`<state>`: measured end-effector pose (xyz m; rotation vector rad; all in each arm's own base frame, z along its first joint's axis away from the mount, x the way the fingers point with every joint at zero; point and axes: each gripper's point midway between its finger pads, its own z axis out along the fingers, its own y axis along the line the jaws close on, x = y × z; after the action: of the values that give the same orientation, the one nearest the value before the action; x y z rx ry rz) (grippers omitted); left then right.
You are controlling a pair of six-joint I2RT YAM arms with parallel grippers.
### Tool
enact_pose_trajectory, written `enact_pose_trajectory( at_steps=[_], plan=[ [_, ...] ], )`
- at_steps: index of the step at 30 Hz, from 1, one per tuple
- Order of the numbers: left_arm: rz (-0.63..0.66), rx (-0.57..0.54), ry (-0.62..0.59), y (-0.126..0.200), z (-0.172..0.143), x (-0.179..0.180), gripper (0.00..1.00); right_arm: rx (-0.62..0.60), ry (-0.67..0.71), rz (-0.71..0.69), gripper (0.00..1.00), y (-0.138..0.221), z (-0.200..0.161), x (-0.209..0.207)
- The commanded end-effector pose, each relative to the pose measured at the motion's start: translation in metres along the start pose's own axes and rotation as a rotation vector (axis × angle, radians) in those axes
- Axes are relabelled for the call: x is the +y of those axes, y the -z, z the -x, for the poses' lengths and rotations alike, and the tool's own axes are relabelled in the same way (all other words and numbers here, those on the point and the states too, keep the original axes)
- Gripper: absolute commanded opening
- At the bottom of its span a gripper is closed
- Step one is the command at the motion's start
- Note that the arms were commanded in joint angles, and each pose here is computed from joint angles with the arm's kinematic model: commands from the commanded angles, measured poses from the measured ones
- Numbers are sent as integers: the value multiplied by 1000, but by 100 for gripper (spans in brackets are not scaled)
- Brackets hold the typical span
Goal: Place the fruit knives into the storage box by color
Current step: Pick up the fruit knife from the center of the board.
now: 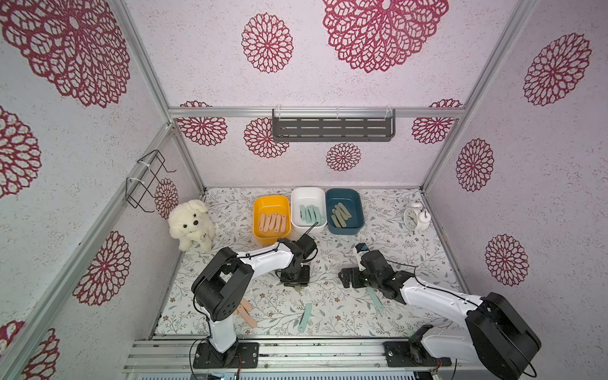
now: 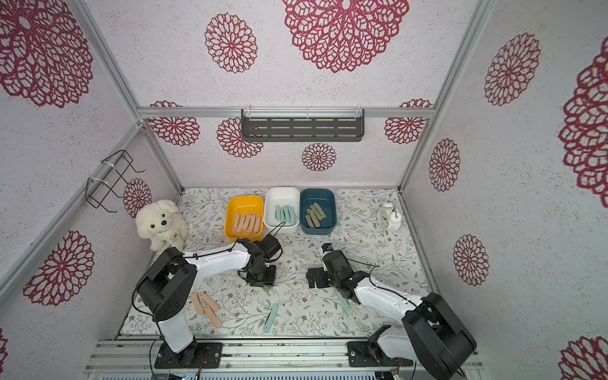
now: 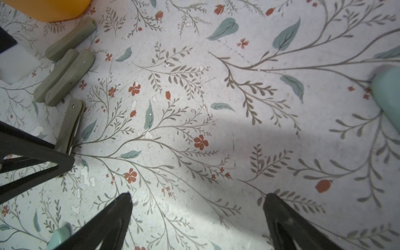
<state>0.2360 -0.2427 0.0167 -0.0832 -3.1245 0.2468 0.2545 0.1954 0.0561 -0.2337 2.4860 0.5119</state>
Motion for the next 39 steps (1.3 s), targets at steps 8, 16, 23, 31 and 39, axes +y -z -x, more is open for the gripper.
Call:
enact_pose_trajectory(
  at_steps=[8, 16, 23, 31, 39],
  plan=[
    [13, -4, 0, 3, 20, -15, 58, -86, 6, 16, 99, 11, 22, 2],
    [69, 52, -12, -14, 36, 0, 60, -72, -5, 16, 99, 7, 21, -6],
    [117, 69, -20, -16, 36, 9, 55, -65, -29, 23, 99, 1, 20, -14],
    [145, 64, -30, -30, 51, 14, 46, -63, -40, 39, 99, 1, 20, -15],
    [153, 65, -30, -29, 46, 15, 30, -66, -59, 37, 99, 4, 16, -22]
  ],
)
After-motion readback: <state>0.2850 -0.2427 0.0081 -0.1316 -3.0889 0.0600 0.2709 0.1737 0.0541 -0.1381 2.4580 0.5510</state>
